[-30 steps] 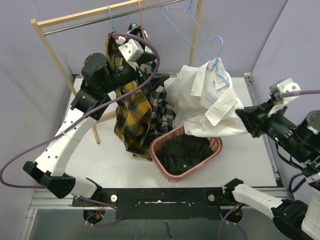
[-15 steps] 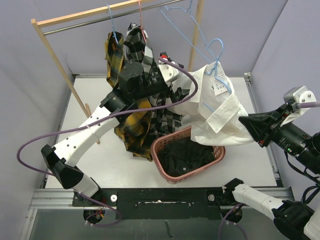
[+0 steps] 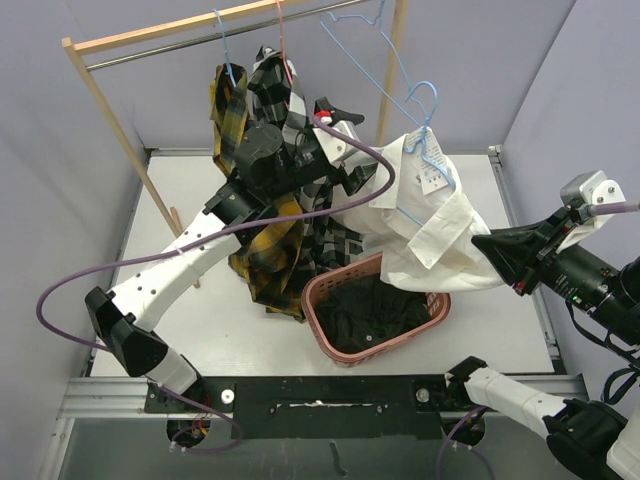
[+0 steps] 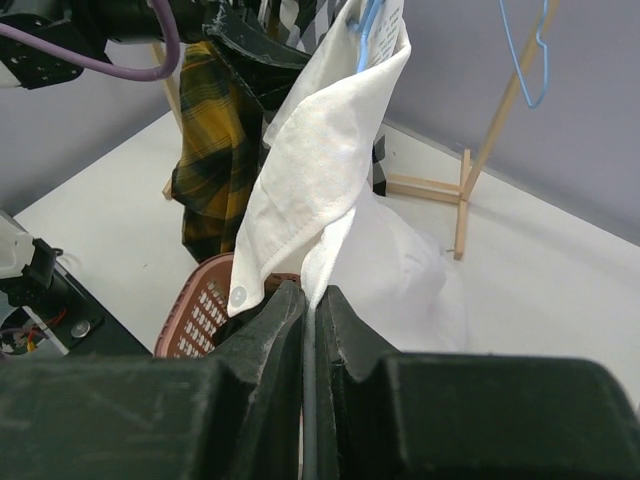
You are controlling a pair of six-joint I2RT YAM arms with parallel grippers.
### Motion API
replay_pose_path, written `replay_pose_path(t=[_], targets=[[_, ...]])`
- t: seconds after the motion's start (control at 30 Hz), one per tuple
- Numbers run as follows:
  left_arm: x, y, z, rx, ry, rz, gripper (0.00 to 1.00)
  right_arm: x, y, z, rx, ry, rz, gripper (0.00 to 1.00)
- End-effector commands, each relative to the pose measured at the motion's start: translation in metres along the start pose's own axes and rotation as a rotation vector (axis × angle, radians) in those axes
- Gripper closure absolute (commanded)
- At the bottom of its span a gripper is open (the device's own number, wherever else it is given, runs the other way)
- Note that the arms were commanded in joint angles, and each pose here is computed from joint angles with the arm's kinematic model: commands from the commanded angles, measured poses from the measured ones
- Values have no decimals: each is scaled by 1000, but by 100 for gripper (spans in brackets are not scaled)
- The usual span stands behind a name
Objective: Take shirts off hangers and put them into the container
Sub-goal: Remove the shirt from the hanger.
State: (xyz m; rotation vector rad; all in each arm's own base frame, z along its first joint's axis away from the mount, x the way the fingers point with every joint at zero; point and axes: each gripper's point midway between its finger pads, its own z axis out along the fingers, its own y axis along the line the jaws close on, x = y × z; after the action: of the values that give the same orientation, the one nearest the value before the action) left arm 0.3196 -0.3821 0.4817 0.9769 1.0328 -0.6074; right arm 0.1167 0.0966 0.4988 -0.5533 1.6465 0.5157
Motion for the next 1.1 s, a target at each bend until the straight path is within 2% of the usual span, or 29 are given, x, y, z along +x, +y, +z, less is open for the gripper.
replay_pose_path(t=[0.0, 0.13, 0.23, 0.3, 0.47, 0.6, 0.7, 0.73, 0.9, 0.97, 1.07], targets=[[5, -2, 15, 22, -64, 30, 17, -32, 13, -3, -71, -124, -3, 100], [15, -11, 18, 51, -82, 24, 21, -32, 17, -2, -91, -129, 1, 100], [22, -14, 18, 53, -101, 23, 28, -32, 17, 1, -95, -126, 2, 100], [25, -17, 18, 56, -114, 25, 37, -31, 16, 3, -92, -121, 3, 100], [30, -17, 18, 57, -126, 20, 68, -29, 12, 9, -73, -110, 3, 100], [31, -4, 14, -3, -106, 41, 100, -22, -4, 15, 13, -84, 2, 100], [36, 17, 9, -107, -16, 53, 100, -14, -32, 23, 169, -39, 1, 98], [36, 26, 8, -150, 16, 65, 100, -12, -43, 27, 223, -21, -6, 93], [27, 69, 1, -398, 156, 189, 100, -20, -81, 45, 428, 3, -45, 40], [20, 86, 2, -470, 199, 227, 100, -33, -87, 51, 459, -29, -56, 34], [9, 100, 7, -529, 232, 276, 100, -55, -97, 48, 517, -106, -68, 31]])
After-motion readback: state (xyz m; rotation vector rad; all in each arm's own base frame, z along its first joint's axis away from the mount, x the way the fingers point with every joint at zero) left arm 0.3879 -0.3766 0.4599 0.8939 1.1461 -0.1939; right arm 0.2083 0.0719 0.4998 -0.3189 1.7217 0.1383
